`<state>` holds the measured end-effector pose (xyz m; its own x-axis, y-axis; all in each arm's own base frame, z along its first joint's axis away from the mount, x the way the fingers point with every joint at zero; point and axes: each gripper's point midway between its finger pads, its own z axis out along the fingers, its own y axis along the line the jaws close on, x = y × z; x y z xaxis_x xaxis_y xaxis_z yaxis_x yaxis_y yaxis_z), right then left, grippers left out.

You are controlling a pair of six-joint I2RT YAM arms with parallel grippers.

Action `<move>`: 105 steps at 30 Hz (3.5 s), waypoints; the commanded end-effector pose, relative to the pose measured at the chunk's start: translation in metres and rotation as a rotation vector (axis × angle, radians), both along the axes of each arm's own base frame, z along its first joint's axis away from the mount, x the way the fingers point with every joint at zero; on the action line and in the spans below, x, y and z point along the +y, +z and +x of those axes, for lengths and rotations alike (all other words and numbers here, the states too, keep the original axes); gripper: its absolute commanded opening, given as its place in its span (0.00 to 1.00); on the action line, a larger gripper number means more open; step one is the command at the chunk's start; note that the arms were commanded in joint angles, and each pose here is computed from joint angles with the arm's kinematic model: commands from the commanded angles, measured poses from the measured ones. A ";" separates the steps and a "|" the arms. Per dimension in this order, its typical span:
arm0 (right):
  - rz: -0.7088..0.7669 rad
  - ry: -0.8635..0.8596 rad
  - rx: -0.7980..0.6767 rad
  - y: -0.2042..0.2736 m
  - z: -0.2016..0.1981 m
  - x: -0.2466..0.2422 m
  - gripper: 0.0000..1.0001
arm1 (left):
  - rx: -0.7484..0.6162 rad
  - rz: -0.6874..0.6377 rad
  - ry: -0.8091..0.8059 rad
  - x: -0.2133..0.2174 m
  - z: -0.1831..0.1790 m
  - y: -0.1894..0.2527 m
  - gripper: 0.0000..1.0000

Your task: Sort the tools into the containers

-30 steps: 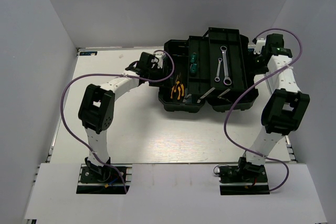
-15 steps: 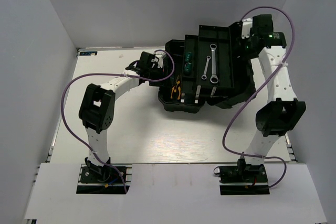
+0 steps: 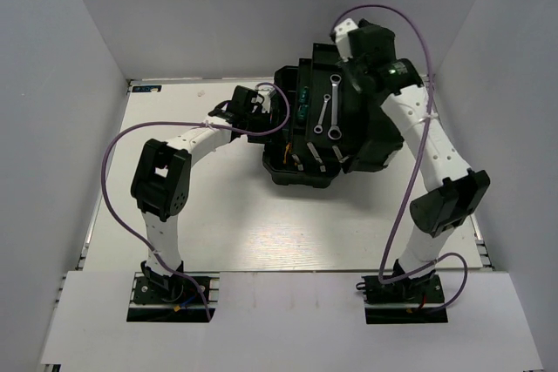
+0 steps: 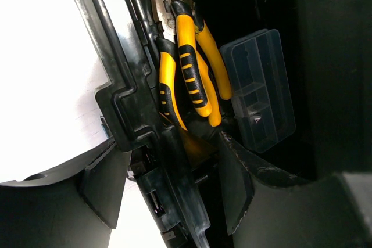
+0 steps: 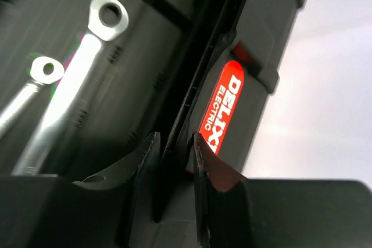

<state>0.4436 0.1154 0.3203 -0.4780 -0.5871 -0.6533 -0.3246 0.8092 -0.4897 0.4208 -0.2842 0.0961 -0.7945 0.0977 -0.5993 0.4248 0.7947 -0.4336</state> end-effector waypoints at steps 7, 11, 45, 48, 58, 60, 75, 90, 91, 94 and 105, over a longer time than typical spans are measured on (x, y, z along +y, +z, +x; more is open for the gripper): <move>-0.072 0.276 0.009 -0.029 -0.024 0.110 0.00 | -0.087 -0.036 0.029 -0.007 0.010 0.034 0.48; -0.116 0.324 0.025 -0.050 -0.037 0.140 0.00 | -0.105 -0.051 0.053 0.002 0.013 0.048 0.50; -0.067 0.493 0.220 -0.106 -0.081 0.205 0.40 | -0.295 0.097 0.661 0.191 -0.053 0.142 0.92; -0.009 0.554 0.258 -0.100 -0.098 0.219 0.54 | -0.256 0.117 0.660 0.196 -0.063 0.123 0.92; 0.078 0.417 0.054 -0.024 -0.093 0.190 0.17 | -0.207 0.024 0.510 0.165 -0.061 0.105 0.92; 0.076 0.350 -0.016 -0.015 -0.078 0.173 0.00 | -0.198 0.016 0.477 0.160 -0.060 0.102 0.87; -0.032 0.003 0.100 -0.095 -0.064 -0.018 0.00 | -0.191 -0.014 0.323 0.138 -0.058 0.092 0.84; -0.013 -0.172 0.133 -0.127 -0.085 -0.062 0.00 | -0.221 0.013 0.293 0.144 -0.076 0.083 0.92; -0.067 -0.243 0.091 -0.120 -0.083 -0.081 0.00 | -0.221 0.013 0.293 0.144 -0.076 0.083 0.93; -0.047 -0.276 -0.009 -0.101 -0.089 -0.098 0.19 | -0.228 0.017 0.287 0.145 -0.078 0.083 0.96; 0.113 -0.167 0.014 -0.123 -0.165 -0.096 0.91 | -0.295 0.016 0.220 0.140 -0.093 0.093 0.99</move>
